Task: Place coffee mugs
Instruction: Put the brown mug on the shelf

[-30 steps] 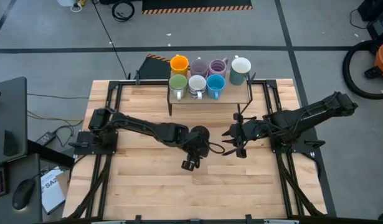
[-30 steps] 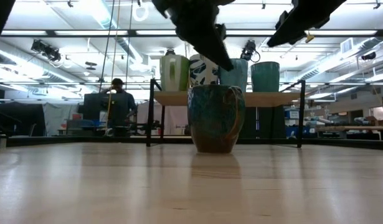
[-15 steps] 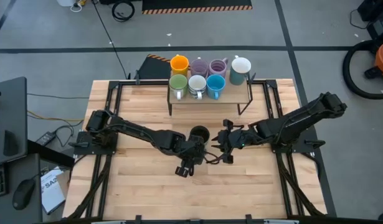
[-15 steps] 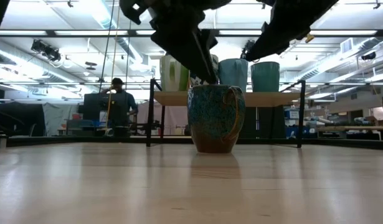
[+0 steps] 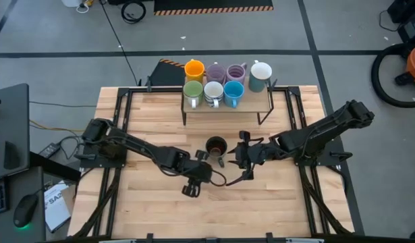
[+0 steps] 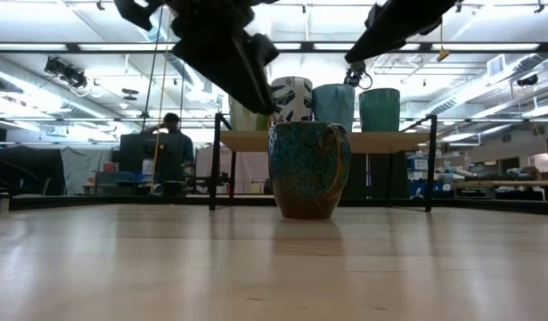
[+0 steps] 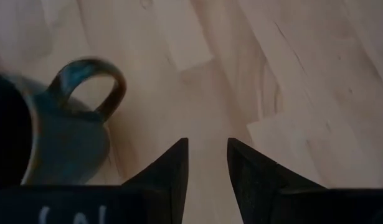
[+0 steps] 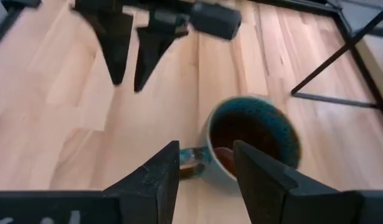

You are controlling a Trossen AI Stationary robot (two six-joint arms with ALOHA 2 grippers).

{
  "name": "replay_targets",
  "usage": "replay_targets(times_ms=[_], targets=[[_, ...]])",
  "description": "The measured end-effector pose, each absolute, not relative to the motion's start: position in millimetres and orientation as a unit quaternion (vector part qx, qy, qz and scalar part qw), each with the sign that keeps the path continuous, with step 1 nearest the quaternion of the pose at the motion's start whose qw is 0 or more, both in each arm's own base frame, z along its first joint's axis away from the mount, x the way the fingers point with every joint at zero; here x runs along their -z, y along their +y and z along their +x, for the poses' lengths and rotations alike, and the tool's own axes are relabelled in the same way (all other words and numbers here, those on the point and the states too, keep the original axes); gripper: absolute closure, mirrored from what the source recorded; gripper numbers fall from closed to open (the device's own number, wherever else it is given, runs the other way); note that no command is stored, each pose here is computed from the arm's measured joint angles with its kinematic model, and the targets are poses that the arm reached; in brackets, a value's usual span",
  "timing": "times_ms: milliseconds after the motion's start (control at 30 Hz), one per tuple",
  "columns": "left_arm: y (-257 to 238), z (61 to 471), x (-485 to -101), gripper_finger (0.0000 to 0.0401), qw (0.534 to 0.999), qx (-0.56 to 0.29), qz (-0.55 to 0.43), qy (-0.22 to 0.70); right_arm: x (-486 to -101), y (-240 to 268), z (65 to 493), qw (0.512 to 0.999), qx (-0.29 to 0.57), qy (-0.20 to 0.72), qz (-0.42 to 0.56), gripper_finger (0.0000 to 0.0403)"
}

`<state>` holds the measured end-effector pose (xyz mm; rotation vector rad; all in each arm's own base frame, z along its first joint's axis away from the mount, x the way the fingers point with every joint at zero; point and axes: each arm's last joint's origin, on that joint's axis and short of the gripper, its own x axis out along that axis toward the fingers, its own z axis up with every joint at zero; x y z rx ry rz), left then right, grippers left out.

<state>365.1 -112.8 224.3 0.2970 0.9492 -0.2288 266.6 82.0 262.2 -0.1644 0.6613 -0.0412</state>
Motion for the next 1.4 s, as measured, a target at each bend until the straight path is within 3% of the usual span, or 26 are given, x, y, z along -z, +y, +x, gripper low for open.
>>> replay_targets(times_ms=[600, 933, 1400], targets=[[-97, 315, -223, 0.0285, 0.908, 0.061, 0.118, 0.398, -227, 82, 286, 0.903, 0.011, 0.376, -0.209, 0.0126], [-93, 303, -218, 0.0285, 0.92, 0.033, 0.085, 0.382, -206, 67, 286, 0.894, -0.002, 0.391, -0.22, 0.0136], [-92, 303, -218, 0.0285, 0.923, 0.015, 0.051, 0.38, -188, 66, 283, 0.909, -0.002, 0.317, -0.27, 0.0149]])
